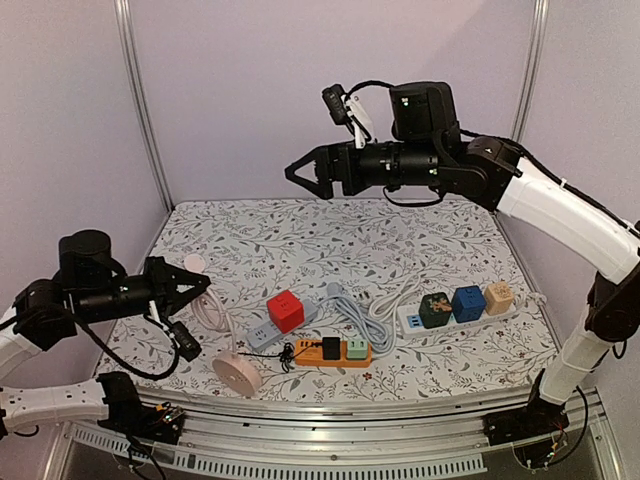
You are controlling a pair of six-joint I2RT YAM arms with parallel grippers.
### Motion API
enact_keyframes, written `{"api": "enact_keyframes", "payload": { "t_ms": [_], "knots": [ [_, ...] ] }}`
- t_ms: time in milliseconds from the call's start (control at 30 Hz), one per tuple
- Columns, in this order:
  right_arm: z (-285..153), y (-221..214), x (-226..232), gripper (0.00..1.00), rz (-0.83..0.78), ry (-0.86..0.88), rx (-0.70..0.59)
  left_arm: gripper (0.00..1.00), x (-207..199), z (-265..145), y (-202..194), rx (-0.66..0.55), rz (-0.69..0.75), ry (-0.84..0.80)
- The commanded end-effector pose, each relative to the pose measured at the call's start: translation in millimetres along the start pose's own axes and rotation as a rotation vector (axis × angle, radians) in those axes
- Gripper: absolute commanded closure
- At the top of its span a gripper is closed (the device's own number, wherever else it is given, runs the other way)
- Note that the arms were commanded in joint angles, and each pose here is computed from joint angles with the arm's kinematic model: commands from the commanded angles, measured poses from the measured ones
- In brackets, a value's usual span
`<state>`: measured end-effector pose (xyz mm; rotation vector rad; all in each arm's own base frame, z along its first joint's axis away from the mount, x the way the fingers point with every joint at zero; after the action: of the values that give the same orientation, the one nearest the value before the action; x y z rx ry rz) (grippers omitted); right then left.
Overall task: Insert the plug
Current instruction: Adjust the plug.
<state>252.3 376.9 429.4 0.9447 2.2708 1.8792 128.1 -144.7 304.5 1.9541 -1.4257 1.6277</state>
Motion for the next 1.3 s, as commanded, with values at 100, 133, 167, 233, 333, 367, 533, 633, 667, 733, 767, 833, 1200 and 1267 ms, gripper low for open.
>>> {"api": "enact_keyframes", "payload": {
  "t_ms": [100, 133, 167, 233, 333, 367, 533, 633, 667, 733, 767, 833, 1200, 1267],
  "knots": [
    [41.6, -25.8, 41.6, 0.15, 0.219, -0.062, -0.041, 1.00, 22.7, 29.7, 17.2, -0.028, 0.684, 0.268],
    [47.6, -29.4, 43.3, 0.16, 0.232, -0.072, -0.046, 1.00, 18.9, 32.4, 20.0, -0.039, 0.707, 0.268],
    [51.8, -31.6, 46.8, 0.18, 0.250, -0.076, -0.054, 1.00, 15.3, 35.0, 22.4, -0.044, 0.727, 0.269],
    [63.0, -39.0, 56.1, 0.20, 0.252, -0.087, -0.048, 1.00, 9.4, 38.8, 26.3, -0.054, 0.733, 0.266],
    [80.1, -54.4, 67.5, 0.21, 0.198, -0.156, -0.002, 1.00, 1.8, 44.0, 25.5, -0.041, 0.730, 0.222],
    [86.5, -59.8, 65.9, 0.22, 0.181, -0.183, 0.010, 1.00, 0.5, 45.1, 24.6, -0.035, 0.731, 0.209],
    [118.3, -84.5, 77.6, 0.25, 0.198, -0.096, 0.089, 1.00, -4.1, 49.9, 26.0, -0.049, 0.729, 0.183],
    [128.6, -100.1, 89.2, 0.26, 0.212, 0.041, 0.173, 1.00, -5.0, 49.5, 25.6, -0.041, 0.725, 0.183],
    [130.5, -106.6, 89.1, 0.26, 0.221, 0.061, 0.203, 1.00, -6.2, 49.2, 24.9, -0.034, 0.723, 0.177],
    [130.3, -111.0, 84.7, 0.25, 0.245, 0.045, 0.219, 1.00, -10.8, 49.1, 24.5, -0.026, 0.720, 0.156],
    [128.0, -110.1, 83.2, 0.24, 0.241, 0.022, 0.215, 1.00, -13.1, 48.7, 24.6, -0.028, 0.715, 0.144],
    [126.1, -109.3, 80.1, 0.25, 0.224, -0.014, 0.209, 1.00, -14.7, 48.8, 25.3, -0.031, 0.710, 0.141],
    [103.6, -136.9, 60.4, 0.36, 0.164, 0.132, 0.210, 1.00, -9.6, 47.6, 15.0, 0.038, 0.608, 0.124],
    [91.8, -135.9, 62.5, 0.35, 0.108, 0.165, 0.172, 1.00, -10.2, 47.1, 15.3, 0.037, 0.601, 0.124]
  ]
}}
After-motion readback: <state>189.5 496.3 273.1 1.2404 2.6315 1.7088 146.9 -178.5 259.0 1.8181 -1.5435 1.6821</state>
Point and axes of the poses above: each gripper's point midway between its finger pads, its own z axis out along the fingers, its own x axis along the line the jaws close on, y = z × x, the point moved 6 cm from there along -z, back along the fingers, and after that the axes turned 3 degrees about z, right-handed, at the moved point
